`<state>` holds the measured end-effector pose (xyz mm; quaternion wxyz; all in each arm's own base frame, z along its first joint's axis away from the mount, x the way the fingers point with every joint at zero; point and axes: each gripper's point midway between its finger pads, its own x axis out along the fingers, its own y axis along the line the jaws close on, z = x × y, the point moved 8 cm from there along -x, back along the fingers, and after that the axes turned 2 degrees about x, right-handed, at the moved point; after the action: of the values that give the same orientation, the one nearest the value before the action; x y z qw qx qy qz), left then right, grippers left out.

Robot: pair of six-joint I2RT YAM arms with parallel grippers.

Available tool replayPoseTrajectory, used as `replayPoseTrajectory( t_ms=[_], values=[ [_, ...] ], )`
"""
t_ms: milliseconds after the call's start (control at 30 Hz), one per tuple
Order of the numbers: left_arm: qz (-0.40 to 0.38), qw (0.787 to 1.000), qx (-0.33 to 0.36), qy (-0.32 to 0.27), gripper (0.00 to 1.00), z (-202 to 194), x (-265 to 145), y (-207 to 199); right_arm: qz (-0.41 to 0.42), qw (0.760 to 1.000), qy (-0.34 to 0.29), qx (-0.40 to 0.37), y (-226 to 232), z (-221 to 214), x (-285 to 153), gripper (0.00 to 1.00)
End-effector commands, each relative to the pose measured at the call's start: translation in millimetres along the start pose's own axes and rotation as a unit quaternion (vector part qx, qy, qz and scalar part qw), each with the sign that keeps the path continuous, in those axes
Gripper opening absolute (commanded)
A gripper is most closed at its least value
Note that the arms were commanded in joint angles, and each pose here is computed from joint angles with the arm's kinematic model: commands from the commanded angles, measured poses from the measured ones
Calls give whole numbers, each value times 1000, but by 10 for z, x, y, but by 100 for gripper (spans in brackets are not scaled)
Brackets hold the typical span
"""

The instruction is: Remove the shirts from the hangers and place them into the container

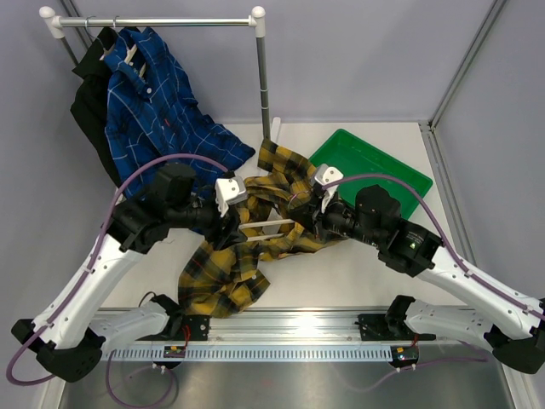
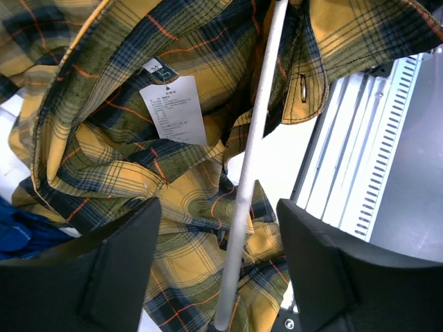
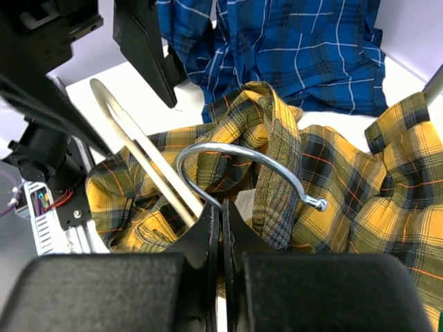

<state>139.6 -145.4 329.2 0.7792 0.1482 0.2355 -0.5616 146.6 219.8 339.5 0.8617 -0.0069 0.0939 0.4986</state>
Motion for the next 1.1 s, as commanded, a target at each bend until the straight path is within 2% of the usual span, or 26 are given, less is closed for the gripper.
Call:
replayPoseTrajectory(
  t_ms=[0, 100, 133, 233, 333, 367, 433, 467, 567, 633, 667, 700, 733, 800, 833, 967, 1067],
  values=[
    [-27, 999, 17, -24, 65, 143, -21, -34, 16, 999, -39, -19, 39, 244, -67, 0],
    [-34, 999, 19, -29, 57, 174, -16, -38, 18, 999, -37, -19, 41, 232, -59, 0],
    [-37, 999, 19, -31, 51, 182, -14, -42, 16, 999, -38, -19, 35, 235, -59, 0],
    [-48, 998, 19, -36, 39, 196, 11, -48, 18, 999, -37, -17, 40, 225, -50, 0],
    [-58, 998, 14, -33, 30, 183, 46, -48, 20, 999, -37, -17, 43, 230, -45, 0],
    [-61, 998, 14, -33, 21, 178, 49, -53, 22, 999, -36, -15, 50, 230, -38, 0],
    [-67, 997, 12, -33, 9, 170, 56, -64, 24, 999, -34, -13, 53, 224, -32, 0],
    [-67, 997, 12, -32, 0, 165, 59, -62, 25, 999, -33, -11, 56, 224, -30, 0],
    [-59, 998, 13, -32, 0, 131, 50, -66, 25, 999, -27, -5, 60, 202, -24, 1],
    [-49, 998, 15, -35, 0, 112, 46, -59, 16, 1000, -21, 1, 43, 180, -28, 14],
    [-43, 998, 14, -38, 0, 84, 42, -64, 11, 1000, -18, 6, 39, 171, -44, 31],
    [-40, 998, 14, -39, 0, 65, 39, -69, 7, 1000, -19, 9, 38, 169, -54, 31],
    [-39, 998, 14, -42, 0, 50, 36, -78, 3, 1000, -18, 11, 31, 161, -60, 47],
    [-29, 998, 10, -48, 0, -7, 38, -88, -10, 999, -20, 30, 27, 162, -105, 63],
    [-22, 999, 6, -48, 0, -31, 42, -84, -16, 999, -19, 36, 23, 168, -124, 74],
    [21, 998, -33, -43, 0, -137, 46, -60, -36, 997, -19, 69, 20, 172, -209, 89],
    [45, 996, -51, -54, 0, -178, 42, -53, -57, 994, -21, 96, 10, 168, -270, 90]
  ],
)
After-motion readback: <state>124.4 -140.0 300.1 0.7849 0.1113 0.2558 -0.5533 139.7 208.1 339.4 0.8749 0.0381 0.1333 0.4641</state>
